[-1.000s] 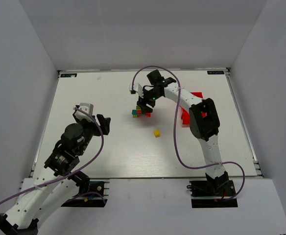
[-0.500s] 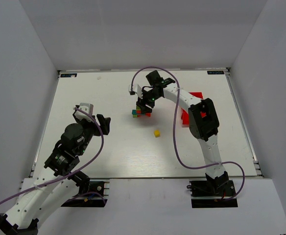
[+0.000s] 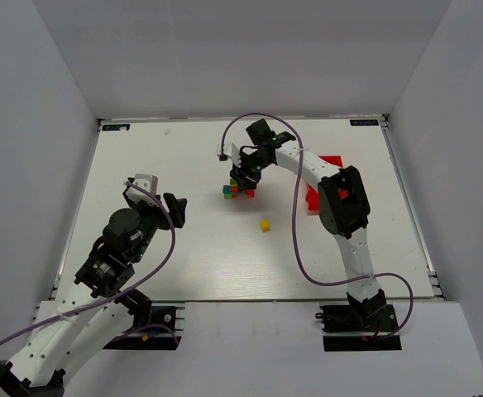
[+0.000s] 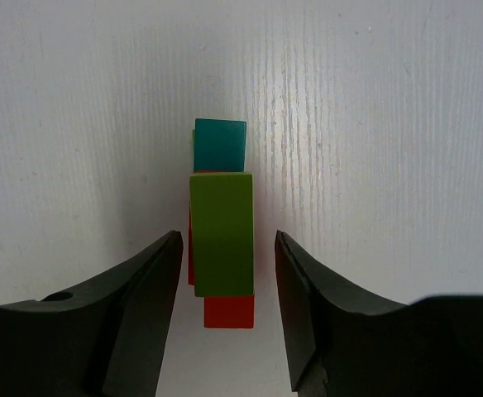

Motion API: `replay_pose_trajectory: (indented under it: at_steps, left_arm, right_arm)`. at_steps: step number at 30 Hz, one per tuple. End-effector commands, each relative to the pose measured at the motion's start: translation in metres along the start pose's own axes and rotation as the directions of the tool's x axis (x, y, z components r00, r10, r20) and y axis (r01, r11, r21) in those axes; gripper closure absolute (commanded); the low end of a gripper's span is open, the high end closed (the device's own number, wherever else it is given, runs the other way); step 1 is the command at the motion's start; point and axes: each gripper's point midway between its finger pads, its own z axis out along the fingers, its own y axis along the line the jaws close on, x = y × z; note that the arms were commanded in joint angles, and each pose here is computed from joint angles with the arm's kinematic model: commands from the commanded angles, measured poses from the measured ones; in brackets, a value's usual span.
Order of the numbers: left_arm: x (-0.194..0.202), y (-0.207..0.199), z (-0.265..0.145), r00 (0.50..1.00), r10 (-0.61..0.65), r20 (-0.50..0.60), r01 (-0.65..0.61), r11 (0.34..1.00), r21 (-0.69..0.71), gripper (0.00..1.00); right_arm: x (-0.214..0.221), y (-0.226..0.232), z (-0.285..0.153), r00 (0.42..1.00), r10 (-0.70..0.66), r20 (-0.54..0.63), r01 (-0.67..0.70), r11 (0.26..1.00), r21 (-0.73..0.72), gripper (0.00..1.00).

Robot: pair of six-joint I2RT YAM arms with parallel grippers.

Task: Build the wood block tower

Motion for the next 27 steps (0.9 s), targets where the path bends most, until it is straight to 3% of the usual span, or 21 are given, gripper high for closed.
replay_pose_trajectory:
  at_steps: [1, 27]
  left_arm:
    - [0.0014, -0.0024, 0.0008, 1.0, 0.01, 0.0, -0.01, 1.0, 0.014, 0.18]
    - [0.0014, -0.0024, 0.0008, 1.0, 0.01, 0.0, -0.01, 1.0, 0.014, 0.18]
  right_arm:
    - [-0.0073, 0.0005, -0.0011, 1.0, -0.023, 0.014, 0.023, 1.0, -0.009, 0.45]
    - [-0.005, 0.0028, -0.0008, 1.0, -0.022, 0.006, 0.022, 1.0, -0.012, 0.55]
